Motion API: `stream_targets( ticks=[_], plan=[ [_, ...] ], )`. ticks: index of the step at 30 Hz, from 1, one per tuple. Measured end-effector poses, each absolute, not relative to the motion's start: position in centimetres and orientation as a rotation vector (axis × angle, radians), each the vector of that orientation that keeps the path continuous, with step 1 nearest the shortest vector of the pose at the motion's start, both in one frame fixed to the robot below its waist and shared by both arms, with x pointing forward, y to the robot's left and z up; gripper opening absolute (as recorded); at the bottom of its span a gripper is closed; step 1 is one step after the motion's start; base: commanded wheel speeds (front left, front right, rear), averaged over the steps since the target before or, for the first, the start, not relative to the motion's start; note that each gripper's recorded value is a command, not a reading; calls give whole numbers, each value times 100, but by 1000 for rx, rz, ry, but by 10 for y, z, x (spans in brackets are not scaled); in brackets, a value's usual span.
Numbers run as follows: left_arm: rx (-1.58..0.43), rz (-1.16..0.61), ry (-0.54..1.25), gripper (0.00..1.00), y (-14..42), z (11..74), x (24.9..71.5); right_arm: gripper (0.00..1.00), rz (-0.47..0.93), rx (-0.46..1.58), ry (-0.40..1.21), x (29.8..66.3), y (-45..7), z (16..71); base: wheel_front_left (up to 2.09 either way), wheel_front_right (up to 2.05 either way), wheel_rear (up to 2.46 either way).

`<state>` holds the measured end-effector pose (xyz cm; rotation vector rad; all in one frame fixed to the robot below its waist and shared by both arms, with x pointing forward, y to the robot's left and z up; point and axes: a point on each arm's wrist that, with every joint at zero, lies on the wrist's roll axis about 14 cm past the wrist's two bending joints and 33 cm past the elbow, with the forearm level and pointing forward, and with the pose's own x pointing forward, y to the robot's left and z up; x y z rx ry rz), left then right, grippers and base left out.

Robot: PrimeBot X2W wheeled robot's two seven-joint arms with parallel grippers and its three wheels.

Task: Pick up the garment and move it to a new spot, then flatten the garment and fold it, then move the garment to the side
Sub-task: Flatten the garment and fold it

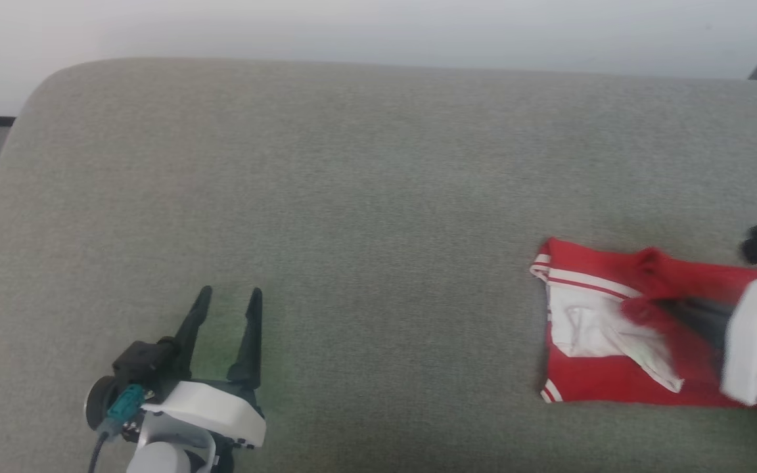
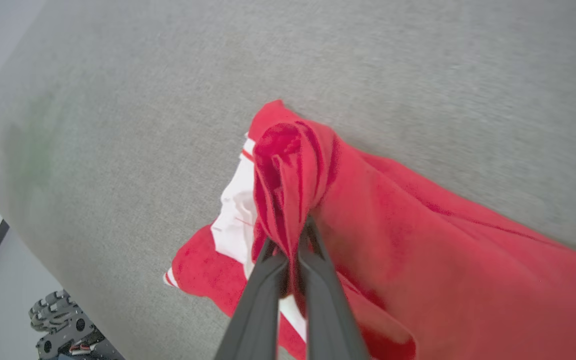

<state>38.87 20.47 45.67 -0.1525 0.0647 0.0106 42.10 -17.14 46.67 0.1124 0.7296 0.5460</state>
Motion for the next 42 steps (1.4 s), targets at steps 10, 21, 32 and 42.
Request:
stream_targets(
  ticks=[10,21,32,42],
  plan=[
    [-167,48,85,100,213,450,381,0,684,45,776,423,-109,442,0,0,0],
    [-179,54,86,100,212,450,380,96,680,25,777,421,-99,426,0,0,0],
    [-181,11,70,100,203,457,380,100,557,89,594,435,-136,465,0,0,0],
    [-189,-40,65,100,190,460,384,100,366,190,386,440,-180,477,0,0,0]
  ],
)
